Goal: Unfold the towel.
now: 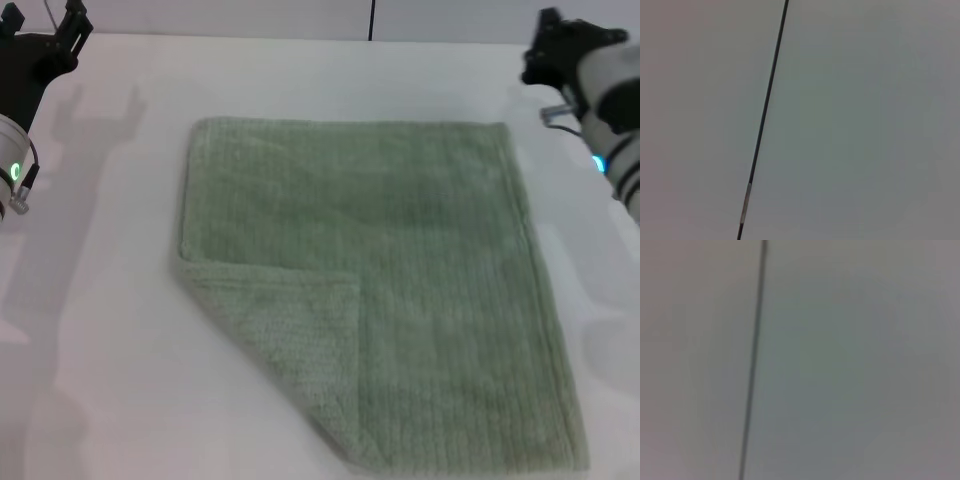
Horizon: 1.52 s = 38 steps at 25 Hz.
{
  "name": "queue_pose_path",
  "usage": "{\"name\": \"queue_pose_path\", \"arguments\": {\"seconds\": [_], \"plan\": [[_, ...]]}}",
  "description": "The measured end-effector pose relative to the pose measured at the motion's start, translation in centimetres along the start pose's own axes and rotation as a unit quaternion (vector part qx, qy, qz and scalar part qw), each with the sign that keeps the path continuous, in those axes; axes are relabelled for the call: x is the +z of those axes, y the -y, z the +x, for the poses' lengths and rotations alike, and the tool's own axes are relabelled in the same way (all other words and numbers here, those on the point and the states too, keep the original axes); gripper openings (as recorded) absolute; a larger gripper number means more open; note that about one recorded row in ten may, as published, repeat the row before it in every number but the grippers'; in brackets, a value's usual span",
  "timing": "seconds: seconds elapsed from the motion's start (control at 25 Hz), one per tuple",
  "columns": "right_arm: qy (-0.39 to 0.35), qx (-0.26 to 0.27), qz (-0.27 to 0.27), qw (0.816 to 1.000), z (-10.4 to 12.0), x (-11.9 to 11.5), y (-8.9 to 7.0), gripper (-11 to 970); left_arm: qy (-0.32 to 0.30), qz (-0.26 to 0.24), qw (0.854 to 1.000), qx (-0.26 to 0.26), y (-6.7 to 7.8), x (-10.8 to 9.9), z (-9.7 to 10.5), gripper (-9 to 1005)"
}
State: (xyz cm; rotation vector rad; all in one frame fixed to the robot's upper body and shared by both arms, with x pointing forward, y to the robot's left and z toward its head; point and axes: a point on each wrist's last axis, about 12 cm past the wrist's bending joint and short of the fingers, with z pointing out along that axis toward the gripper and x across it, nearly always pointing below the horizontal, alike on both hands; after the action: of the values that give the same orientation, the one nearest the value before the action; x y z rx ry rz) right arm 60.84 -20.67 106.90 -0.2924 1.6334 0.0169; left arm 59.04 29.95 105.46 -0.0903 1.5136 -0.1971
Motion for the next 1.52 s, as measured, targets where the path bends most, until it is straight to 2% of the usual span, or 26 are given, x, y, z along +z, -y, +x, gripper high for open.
{"name": "queue_pose_path", "arguments": {"seconds": [0.2, 0.32, 0.6, 0.84, 1.08, 1.52], "plan": [[-0.059, -0.023, -0.043, 0.997, -1.7, 1.1, -1.2, 1, 0.000, -0.003, 1.000, 0.000, -0.2, -0.2, 0.0, 812], [-0.099, -0.010, -0.072, 0.992, -2.9, 1.6, -1.2, 1, 0.000, -0.003, 1.000, 0.000, -0.2, -0.2, 0.1, 811], [-0.212, 0.031, -0.147, 0.966, -5.3, 2.4, 0.4, 1, 0.001, -0.005, 1.000, 0.000, -0.4, -0.4, 0.1, 809], [-0.292, -0.007, -0.185, 0.938, -7.0, 3.2, 1.3, 1, 0.005, -0.003, 1.000, 0.002, -0.4, -0.3, -0.1, 808], [-0.366, -0.047, -0.209, 0.906, -7.5, 4.2, 1.2, 1, 0.008, 0.001, 1.000, 0.003, -0.3, -0.2, -0.2, 808], [-0.420, -0.098, -0.246, 0.868, -7.0, 5.4, 0.8, 1, 0.011, 0.005, 1.000, 0.004, -0.1, 0.0, -0.4, 808]]}}
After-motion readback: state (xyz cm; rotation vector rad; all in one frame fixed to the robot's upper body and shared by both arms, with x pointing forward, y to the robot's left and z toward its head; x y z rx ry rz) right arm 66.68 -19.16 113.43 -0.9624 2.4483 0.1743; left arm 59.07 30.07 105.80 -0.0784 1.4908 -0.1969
